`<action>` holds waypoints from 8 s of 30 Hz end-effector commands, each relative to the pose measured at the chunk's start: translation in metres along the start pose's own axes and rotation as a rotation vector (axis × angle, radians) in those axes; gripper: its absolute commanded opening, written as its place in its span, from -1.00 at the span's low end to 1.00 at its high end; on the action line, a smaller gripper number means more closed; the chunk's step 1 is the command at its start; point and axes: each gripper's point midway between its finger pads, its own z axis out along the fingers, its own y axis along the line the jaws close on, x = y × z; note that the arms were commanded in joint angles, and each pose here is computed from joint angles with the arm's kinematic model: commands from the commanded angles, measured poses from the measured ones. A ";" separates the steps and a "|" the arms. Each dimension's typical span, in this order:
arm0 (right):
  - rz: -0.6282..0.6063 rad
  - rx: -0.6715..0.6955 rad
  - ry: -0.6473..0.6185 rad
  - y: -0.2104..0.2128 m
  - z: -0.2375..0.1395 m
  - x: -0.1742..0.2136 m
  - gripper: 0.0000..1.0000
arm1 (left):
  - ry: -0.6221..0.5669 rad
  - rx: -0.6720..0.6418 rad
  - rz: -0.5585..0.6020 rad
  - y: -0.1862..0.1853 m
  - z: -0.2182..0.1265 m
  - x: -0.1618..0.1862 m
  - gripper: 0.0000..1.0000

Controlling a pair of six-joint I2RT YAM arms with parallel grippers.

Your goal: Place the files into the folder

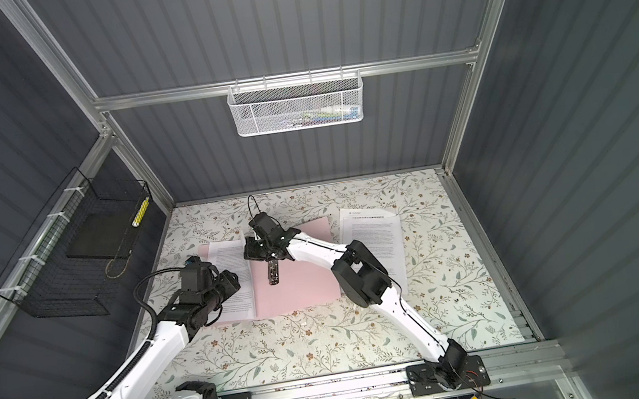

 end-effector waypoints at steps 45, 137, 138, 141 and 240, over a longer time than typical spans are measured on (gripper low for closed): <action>0.031 -0.032 0.095 -0.008 0.026 0.021 -1.00 | 0.003 -0.027 -0.006 0.008 0.004 0.004 0.18; -0.323 0.412 0.320 -0.049 -0.085 0.062 0.01 | 0.015 -0.103 0.082 0.017 0.014 -0.030 0.23; -0.340 0.425 0.316 -0.049 -0.084 0.061 0.01 | 0.014 -0.105 0.083 0.017 0.014 -0.030 0.23; -0.381 0.464 0.309 -0.049 -0.079 0.058 0.02 | 0.010 -0.100 0.084 0.016 0.014 -0.031 0.23; -0.170 0.181 0.056 -0.081 -0.146 0.020 0.17 | 0.039 0.343 0.010 -0.004 0.063 -0.017 0.33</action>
